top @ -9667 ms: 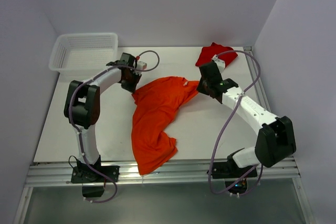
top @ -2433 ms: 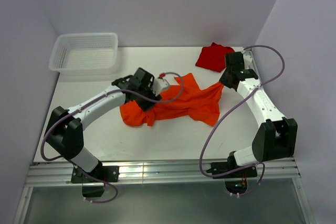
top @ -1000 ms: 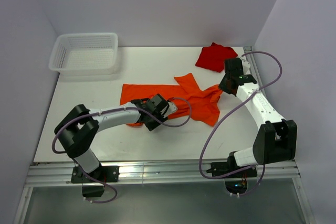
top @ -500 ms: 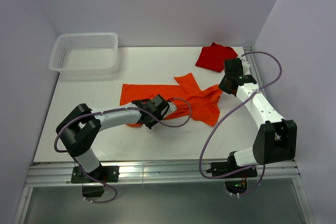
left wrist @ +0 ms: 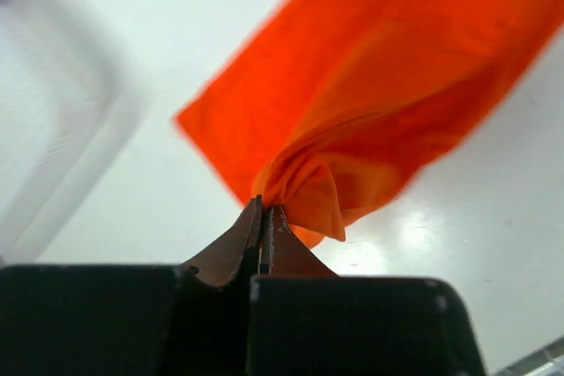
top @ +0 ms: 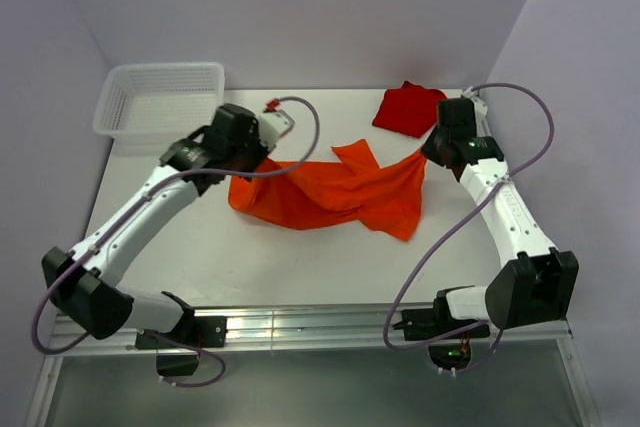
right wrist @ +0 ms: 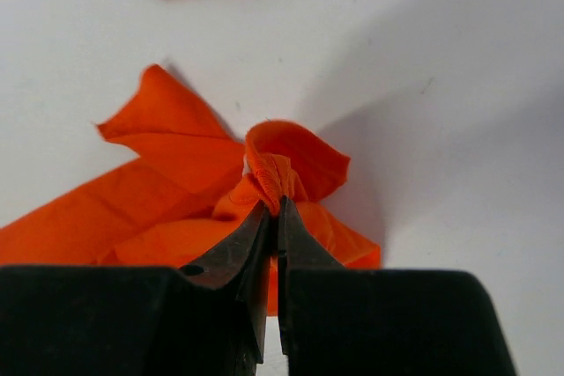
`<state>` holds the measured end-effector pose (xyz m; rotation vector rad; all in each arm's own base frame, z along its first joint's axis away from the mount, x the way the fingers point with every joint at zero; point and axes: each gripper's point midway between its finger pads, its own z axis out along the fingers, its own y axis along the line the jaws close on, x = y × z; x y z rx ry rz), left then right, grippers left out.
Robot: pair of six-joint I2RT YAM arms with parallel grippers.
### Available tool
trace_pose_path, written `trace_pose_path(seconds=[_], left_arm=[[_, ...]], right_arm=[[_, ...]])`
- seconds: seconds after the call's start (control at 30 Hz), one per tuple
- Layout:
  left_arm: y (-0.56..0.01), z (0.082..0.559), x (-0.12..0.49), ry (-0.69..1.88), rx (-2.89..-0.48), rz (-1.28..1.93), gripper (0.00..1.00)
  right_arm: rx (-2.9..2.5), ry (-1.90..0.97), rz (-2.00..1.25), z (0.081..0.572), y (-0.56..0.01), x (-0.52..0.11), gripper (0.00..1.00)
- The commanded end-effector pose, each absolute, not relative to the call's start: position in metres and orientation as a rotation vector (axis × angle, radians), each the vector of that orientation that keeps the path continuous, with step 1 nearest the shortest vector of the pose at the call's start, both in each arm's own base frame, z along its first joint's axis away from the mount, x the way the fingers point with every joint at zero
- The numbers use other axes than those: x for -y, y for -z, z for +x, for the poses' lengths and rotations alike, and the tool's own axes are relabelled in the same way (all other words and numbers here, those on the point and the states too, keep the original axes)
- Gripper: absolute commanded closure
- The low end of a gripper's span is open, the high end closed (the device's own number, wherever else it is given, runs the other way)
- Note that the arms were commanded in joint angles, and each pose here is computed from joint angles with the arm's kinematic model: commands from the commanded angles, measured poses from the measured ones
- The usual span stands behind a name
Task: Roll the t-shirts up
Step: Flatten the tshirt
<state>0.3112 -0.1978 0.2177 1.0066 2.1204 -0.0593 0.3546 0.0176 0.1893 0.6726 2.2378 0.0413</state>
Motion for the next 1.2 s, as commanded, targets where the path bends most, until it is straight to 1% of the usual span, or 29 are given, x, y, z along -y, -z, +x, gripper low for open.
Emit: trace_pose_path(seconds=[0.0, 0.07, 0.2, 0.27, 0.3, 0.43, 0.6, 0.7, 0.73, 0.93, 1.03, 1.1, 1.17], left_arm=[[-0.253, 0.315, 0.156, -0.003, -2.092, 0.992, 1.0], [-0.272, 0.324, 0.14, -0.044, -2.056, 0.954, 1.0], [-0.307, 0.354, 0.083, -0.158, -2.031, 0.754, 1.0], [-0.328, 0.363, 0.063, -0.2, -1.993, 0.664, 1.0], [-0.339, 0.371, 0.047, -0.229, -1.968, 0.599, 1.0], [-0.389, 0.377, 0.019, -0.263, -1.861, 0.436, 1.0], [-0.436, 0.367, 0.006, -0.289, -1.723, 0.342, 1.0], [-0.462, 0.35, 0.003, -0.297, -1.619, 0.3, 1.0], [-0.481, 0.339, 0.0, -0.304, -1.555, 0.271, 1.0], [-0.531, 0.296, -0.008, -0.302, -1.389, 0.192, 1.0], [-0.542, 0.284, -0.008, -0.297, -1.348, 0.189, 1.0], [-0.545, 0.283, -0.008, -0.299, -1.341, 0.189, 1.0], [-0.541, 0.292, -0.007, -0.299, -1.361, 0.196, 1.0]], right_arm=[[-2.083, -0.115, 0.639, 0.361, -0.259, -0.016, 1.0], [-2.054, -0.128, 0.637, 0.359, -0.277, -0.013, 1.0], [-1.941, -0.175, 0.644, 0.355, -0.329, -0.005, 1.0], [-1.905, -0.207, 0.641, 0.351, -0.346, -0.004, 1.0], [-1.863, -0.227, 0.634, 0.349, -0.364, -0.003, 1.0], [-1.792, -0.274, 0.614, 0.338, -0.404, -0.002, 1.0], [-1.721, -0.329, 0.566, 0.317, -0.444, -0.009, 1.0], [-1.664, -0.35, 0.541, 0.297, -0.463, -0.01, 1.0], [-1.645, -0.358, 0.535, 0.291, -0.468, -0.011, 1.0], [-1.496, -0.426, 0.471, 0.248, -0.513, -0.017, 1.0], [-1.426, -0.449, 0.446, 0.228, -0.537, -0.019, 1.0], [-1.401, -0.457, 0.438, 0.22, -0.547, -0.019, 1.0], [-1.406, -0.453, 0.437, 0.223, -0.548, -0.019, 1.0]])
